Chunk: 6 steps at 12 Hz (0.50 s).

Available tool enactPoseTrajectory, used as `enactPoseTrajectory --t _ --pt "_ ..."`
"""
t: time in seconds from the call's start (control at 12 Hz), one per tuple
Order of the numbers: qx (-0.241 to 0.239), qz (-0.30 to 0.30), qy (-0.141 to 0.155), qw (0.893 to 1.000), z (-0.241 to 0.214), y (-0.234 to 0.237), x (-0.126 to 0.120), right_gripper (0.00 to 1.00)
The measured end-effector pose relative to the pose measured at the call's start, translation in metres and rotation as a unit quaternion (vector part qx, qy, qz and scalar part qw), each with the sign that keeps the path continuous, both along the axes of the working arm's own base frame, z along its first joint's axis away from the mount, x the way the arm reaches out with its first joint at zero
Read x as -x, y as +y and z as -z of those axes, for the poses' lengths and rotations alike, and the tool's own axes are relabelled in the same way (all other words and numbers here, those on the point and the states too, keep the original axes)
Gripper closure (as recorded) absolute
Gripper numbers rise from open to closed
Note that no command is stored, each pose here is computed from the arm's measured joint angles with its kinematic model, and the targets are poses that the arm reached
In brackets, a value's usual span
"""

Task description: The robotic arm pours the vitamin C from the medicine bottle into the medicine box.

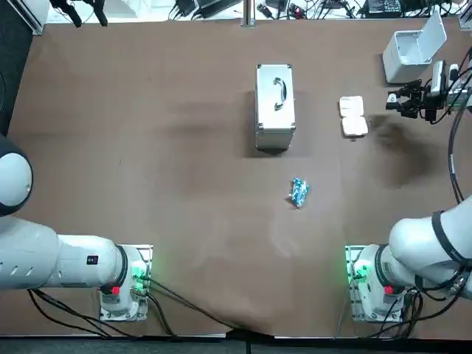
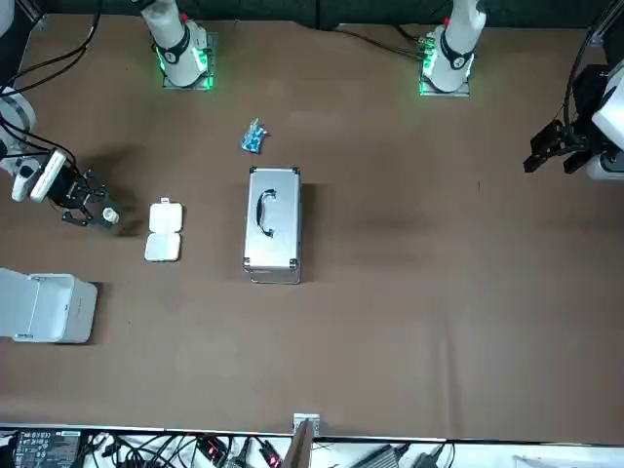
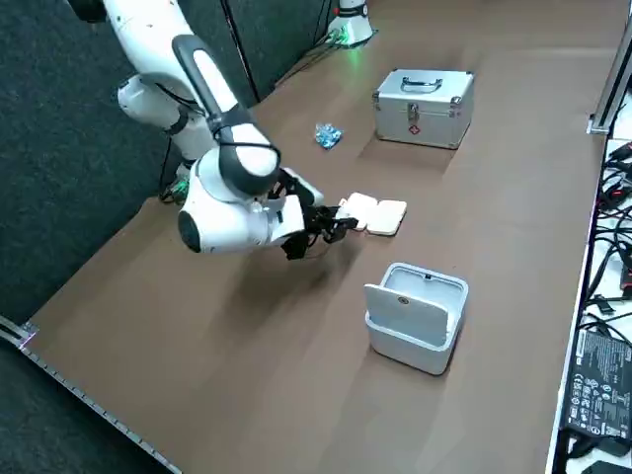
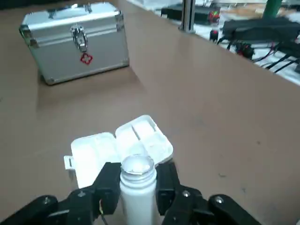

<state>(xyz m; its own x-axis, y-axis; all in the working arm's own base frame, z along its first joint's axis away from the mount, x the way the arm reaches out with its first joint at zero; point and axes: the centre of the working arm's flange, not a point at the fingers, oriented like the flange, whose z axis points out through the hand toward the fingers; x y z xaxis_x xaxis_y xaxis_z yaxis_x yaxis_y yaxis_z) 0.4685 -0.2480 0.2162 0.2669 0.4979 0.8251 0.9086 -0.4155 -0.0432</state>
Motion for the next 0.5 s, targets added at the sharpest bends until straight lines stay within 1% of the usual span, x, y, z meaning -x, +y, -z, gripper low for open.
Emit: enactPoseTrajectory --t 0.17,0.33,0.5 --pt "-0.023 0.006 -0.017 1.000 0.011 -0.003 0.005 0.58" --pt "-0.041 0.006 -0.021 0.999 0.025 -0.002 0.010 0.58" --pt "-0.059 0.004 -0.032 0.998 0.037 -0.001 0.013 0.58"
